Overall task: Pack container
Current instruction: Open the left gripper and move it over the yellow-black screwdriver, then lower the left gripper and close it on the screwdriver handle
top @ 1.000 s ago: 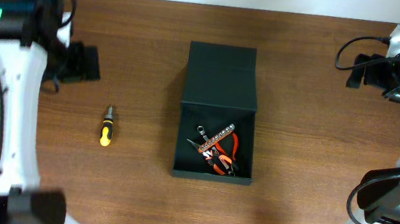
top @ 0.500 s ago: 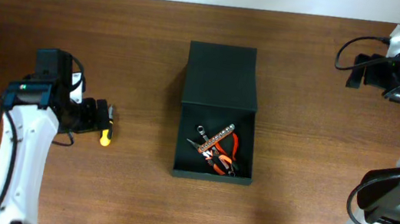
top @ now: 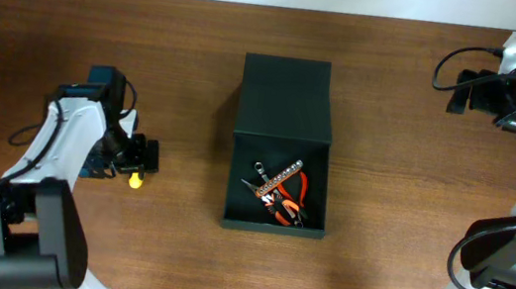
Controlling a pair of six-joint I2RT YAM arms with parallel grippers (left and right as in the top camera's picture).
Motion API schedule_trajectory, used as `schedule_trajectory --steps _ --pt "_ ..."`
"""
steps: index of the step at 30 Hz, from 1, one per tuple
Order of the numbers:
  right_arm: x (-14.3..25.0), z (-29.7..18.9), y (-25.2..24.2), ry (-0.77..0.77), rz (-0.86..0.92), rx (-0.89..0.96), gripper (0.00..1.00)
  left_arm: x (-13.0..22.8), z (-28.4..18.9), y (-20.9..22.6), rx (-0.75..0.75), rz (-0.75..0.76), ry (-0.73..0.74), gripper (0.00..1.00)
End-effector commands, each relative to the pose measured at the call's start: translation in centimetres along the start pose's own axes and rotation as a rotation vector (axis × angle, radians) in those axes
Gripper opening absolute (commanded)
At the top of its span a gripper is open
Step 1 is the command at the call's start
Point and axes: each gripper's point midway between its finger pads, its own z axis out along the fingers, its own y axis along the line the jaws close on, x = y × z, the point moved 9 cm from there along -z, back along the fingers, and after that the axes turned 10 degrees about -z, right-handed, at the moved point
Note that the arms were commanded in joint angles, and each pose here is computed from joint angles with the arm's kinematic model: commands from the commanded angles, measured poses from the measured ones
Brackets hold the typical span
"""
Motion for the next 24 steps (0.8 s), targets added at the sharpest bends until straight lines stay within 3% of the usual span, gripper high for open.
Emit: schedule_trajectory --steps 1,9,16,24 --pt "0.1 -0.2 0.1 -0.006 0.000 -0.005 0.99 -0.8 -0.1 -0.6 0.018 0.030 -0.013 0.99" --pt "0.1 -0.2 0.1 -0.006 0.000 -0.005 0.99 -2.3 -0.3 -0.9 0.012 0.074 -0.034 0.99" --pt "0.1 -0.2 0.1 -0.006 0.000 -0.005 0.99 -3.4 0.2 -0.5 -0.078 0.024 -0.028 0.99" --pt "0.1 -0.2 0.1 -0.006 0.000 -0.005 0.99 -3.6 0.7 -0.5 -0.082 0.021 -0.018 0.99"
